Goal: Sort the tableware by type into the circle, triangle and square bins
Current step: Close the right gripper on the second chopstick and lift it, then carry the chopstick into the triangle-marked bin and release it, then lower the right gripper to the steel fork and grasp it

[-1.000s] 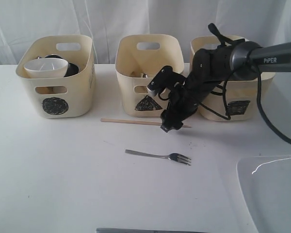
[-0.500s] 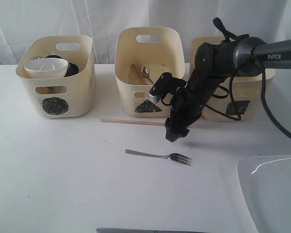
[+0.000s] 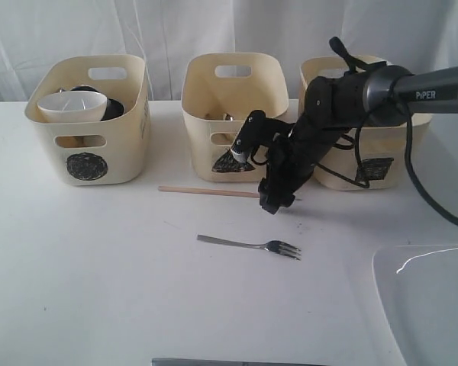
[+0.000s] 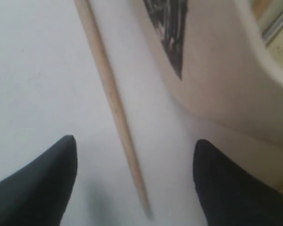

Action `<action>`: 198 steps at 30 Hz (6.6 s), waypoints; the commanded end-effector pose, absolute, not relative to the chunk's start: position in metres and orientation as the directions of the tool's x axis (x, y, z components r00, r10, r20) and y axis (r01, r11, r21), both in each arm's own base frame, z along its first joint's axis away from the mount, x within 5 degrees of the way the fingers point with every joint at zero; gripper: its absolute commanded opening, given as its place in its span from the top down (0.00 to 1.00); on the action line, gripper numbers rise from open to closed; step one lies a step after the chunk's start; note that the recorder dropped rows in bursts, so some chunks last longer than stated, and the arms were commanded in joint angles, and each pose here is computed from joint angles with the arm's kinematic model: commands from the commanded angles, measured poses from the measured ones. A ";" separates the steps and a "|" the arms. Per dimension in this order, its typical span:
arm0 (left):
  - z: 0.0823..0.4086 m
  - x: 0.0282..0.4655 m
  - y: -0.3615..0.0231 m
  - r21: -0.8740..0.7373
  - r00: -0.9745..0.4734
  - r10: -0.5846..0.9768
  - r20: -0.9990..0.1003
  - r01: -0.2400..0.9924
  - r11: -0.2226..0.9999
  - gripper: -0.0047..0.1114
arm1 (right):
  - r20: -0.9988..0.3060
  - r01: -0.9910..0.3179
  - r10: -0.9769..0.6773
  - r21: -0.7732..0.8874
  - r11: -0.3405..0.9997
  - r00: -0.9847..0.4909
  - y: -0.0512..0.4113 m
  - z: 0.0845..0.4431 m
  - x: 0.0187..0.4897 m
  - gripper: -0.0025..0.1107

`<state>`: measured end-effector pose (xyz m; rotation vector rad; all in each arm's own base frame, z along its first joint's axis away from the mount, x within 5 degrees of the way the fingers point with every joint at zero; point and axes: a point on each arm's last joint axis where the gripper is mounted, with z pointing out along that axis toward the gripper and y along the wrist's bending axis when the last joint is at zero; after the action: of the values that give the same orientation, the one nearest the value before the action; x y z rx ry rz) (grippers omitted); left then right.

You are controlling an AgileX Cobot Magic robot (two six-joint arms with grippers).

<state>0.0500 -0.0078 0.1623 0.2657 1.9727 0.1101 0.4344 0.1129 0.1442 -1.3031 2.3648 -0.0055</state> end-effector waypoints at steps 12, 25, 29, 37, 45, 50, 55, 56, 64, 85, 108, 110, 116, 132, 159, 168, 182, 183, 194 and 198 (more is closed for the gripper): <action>0.162 0.050 -0.008 0.191 -0.384 0.229 -0.894 0.136 0.972 0.96 | -0.256 -0.930 -0.919 -0.135 0.341 -0.299 0.107 0.186 0.405 0.41; 0.162 0.050 -0.008 0.191 -0.384 0.229 -0.894 0.136 0.972 0.96 | -0.262 -0.918 -0.917 -0.183 0.352 -0.300 0.109 0.143 0.423 0.46; 0.162 0.050 -0.008 0.191 -0.384 0.229 -0.894 0.136 0.972 0.96 | -0.269 -0.914 -0.913 -0.188 0.361 -0.306 0.109 0.143 0.424 0.46; 0.162 0.050 -0.008 0.191 -0.384 0.229 -0.894 0.136 0.972 0.96 | -0.295 -0.858 -0.854 -0.164 0.486 -0.428 0.097 0.143 0.428 0.46; 0.162 0.050 -0.008 0.191 -0.384 0.229 -0.894 0.136 0.972 0.96 | -0.316 -0.845 -0.833 -0.142 0.515 -0.454 0.096 0.140 0.429 0.50; 0.162 0.050 -0.008 0.191 -0.384 0.229 -0.894 0.136 0.972 0.96 | -0.299 -0.843 -0.827 -0.113 0.526 -0.476 0.095 0.122 0.430 0.52; 0.162 0.050 -0.008 0.191 -0.384 0.229 -0.894 0.136 0.972 0.96 | -0.306 -0.825 -0.786 -0.005 0.565 -0.536 0.100 0.116 0.426 0.52; 0.162 0.050 -0.008 0.191 -0.384 0.229 -0.894 0.136 0.972 0.96 | -0.309 -0.822 -0.778 0.019 0.570 -0.547 0.102 0.117 0.425 0.52; 0.162 0.050 -0.008 0.191 -0.384 0.229 -0.894 0.136 0.972 0.96 | -0.316 -0.855 -0.800 0.084 0.512 -0.510 0.107 0.126 0.417 0.56; 0.162 0.050 -0.008 0.191 -0.384 0.229 -0.894 0.136 0.972 0.96 | -0.291 -0.861 -0.811 0.143 0.488 -0.508 0.112 0.142 0.406 0.98; 0.162 0.050 -0.008 0.191 -0.384 0.229 -0.894 0.136 0.972 0.96 | -0.532 -0.768 -0.694 -0.120 0.629 -0.485 0.121 0.310 0.360 0.98; 0.162 0.050 -0.008 0.191 -0.384 0.229 -0.894 0.136 0.972 0.96 | -0.565 -0.669 -0.639 -0.194 0.717 -0.521 0.112 0.322 0.363 0.98; 0.162 0.050 -0.008 0.191 -0.384 0.229 -0.894 0.136 0.972 0.96 | -0.504 -0.568 -0.631 -0.297 0.768 -0.590 0.098 0.318 0.373 0.98; 0.162 0.050 -0.008 0.191 -0.384 0.229 -0.894 0.136 0.972 0.96 | -0.596 -0.427 -0.475 -0.232 0.874 -0.648 0.111 0.301 0.429 0.98; 0.162 0.050 -0.008 0.191 -0.384 0.229 -0.894 0.136 0.972 0.96 | -0.552 -0.430 -0.478 -0.226 0.874 -0.683 0.099 0.352 0.386 0.97; 0.162 0.050 -0.008 0.191 -0.384 0.229 -0.894 0.136 0.972 0.96 | -0.385 -0.770 -0.696 0.061 0.635 -0.606 0.124 0.315 0.350 0.98; 0.162 0.050 -0.008 0.191 -0.384 0.229 -0.894 0.136 0.972 0.96 | -0.159 -0.908 -0.894 0.099 0.407 -0.419 0.130 0.222 0.341 0.47; 0.162 0.050 -0.008 0.191 -0.384 0.229 -0.894 0.136 0.972 0.96 | -0.170 -0.914 -0.898 0.084 0.397 -0.406 0.131 0.218 0.343 0.46; 0.162 0.050 -0.008 0.191 -0.384 0.229 -0.894 0.136 0.972 0.96 | -0.232 -0.941 -0.920 -0.045 0.336 -0.317 0.134 0.180 0.362 0.46; 0.162 0.050 -0.008 0.191 -0.384 0.229 -0.894 0.136 0.972 0.96 | -0.242 -0.936 -0.916 -0.067 0.345 -0.320 0.135 0.172 0.366 0.46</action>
<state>0.0500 -0.0078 0.1623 0.2657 1.9727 0.1101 0.3637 0.1349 0.1775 -1.6658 2.3909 0.1366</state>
